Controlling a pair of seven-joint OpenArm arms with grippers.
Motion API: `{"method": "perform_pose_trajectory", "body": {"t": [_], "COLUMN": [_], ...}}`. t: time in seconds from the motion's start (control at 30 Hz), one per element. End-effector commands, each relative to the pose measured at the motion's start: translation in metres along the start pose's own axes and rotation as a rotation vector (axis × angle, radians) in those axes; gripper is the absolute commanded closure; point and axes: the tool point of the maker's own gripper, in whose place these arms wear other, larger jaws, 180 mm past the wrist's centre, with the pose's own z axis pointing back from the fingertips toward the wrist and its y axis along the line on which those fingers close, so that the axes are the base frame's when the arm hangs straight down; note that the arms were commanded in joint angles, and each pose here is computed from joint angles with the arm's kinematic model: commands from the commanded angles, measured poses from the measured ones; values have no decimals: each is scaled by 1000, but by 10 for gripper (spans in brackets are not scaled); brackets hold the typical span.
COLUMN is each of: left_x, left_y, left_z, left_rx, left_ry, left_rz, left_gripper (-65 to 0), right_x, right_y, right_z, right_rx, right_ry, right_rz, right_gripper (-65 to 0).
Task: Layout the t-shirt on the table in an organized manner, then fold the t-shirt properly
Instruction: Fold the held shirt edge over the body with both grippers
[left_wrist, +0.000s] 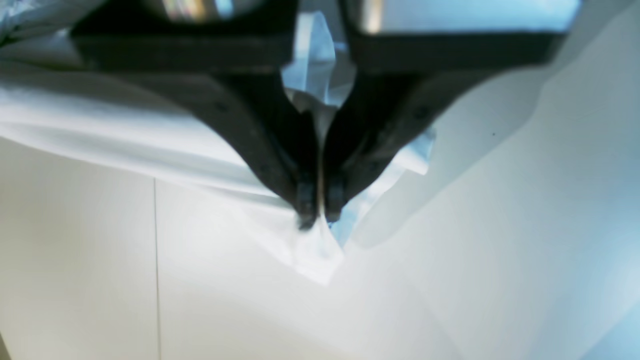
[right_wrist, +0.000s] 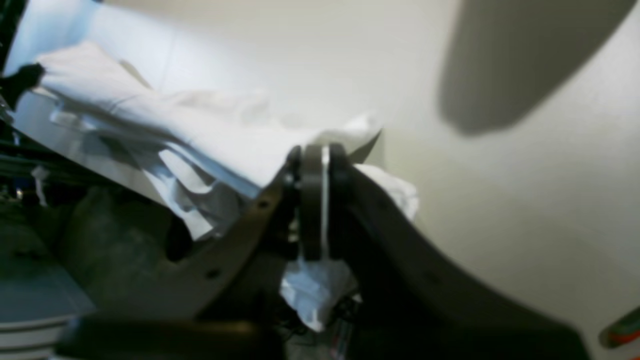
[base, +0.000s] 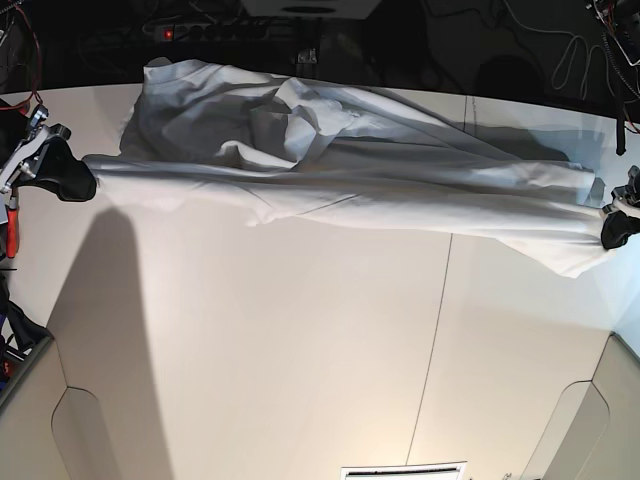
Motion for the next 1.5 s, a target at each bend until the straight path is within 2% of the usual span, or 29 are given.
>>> {"method": "perform_pose_trajectory", "body": {"t": [0.0,0.2,0.37,0.53,0.7,0.87,1.03,1.2,1.27,1.33,1.4,1.47], "left_x": [25,22,18,9,1,-6,-11,-14,-15,-15,-13,-7], "left_y": [5,3,-7,-10,-17,-16,-9,-6,-8,-11,-12,-14], "left_z": [5,3,-4,-19,-32,-43,-53,-56,-56,-57,-57,-58], "left_rx": [17,12,-8,47,91,132,144,142,133,115,111,105], "left_ry": [-67,-59,-43,-10,19,59,82,94,95,96,91,73], "left_rz": [-17,-14,-39,-106,-177,-232,-197,-180,-186,-196,-193,-179], "left_gripper": [0,0,0,0,0,0,0,0,-12,-108,-166,-170], "right_x": [6,-26,-52,-71,-85,-112,-141,-140,-136,-131,-127,-124], "right_y": [-1,7,8,0,-14,-30,-31,-34,-35,-35,-36,-36], "right_z": [7,13,20,22,19,12,1,-5,-7,-9,-11,-12], "right_rx": [-6,33,26,-20,-72,-93,-61,-62,-61,-59,-57,-56], "right_ry": [-18,68,132,188,202,230,280,269,260,251,239,234], "right_rz": [21,-27,-65,-85,-135,-236,-333,-339,-332,-327,-321,-318], "right_gripper": [0,0,0,0,0,0,0,0,-109,-198,-211,-211]}}
